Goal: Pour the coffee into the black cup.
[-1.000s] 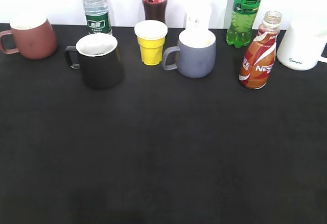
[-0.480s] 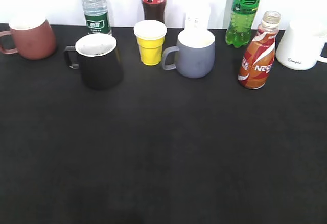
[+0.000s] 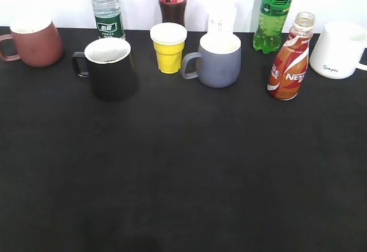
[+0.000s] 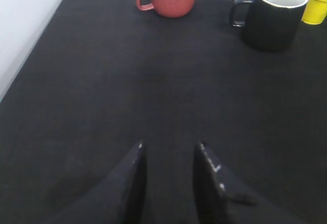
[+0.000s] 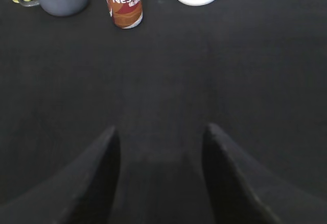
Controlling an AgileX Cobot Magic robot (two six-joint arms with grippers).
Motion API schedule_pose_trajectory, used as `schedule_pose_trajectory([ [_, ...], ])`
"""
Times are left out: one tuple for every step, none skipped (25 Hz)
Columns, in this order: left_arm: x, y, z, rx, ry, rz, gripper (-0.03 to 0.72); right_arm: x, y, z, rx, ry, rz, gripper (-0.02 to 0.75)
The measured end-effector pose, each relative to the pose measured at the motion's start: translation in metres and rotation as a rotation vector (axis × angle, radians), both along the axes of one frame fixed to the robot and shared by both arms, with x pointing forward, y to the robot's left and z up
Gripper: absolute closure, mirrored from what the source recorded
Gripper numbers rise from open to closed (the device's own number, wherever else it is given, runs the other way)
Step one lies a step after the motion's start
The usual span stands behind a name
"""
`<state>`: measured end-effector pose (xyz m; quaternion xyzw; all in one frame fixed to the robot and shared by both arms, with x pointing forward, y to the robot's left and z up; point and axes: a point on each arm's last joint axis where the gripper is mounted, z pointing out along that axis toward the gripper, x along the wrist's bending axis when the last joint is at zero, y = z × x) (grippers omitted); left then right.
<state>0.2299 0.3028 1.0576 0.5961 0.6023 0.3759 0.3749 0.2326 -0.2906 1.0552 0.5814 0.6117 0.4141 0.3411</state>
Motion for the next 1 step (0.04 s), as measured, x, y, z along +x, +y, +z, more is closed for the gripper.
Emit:
schedule_pose_trajectory([
  [0.0000,0.0000,0.0000,0.000,0.000,0.000,0.448,0.0000,0.0000,0.0000,0.000,0.000,0.000,0.325],
])
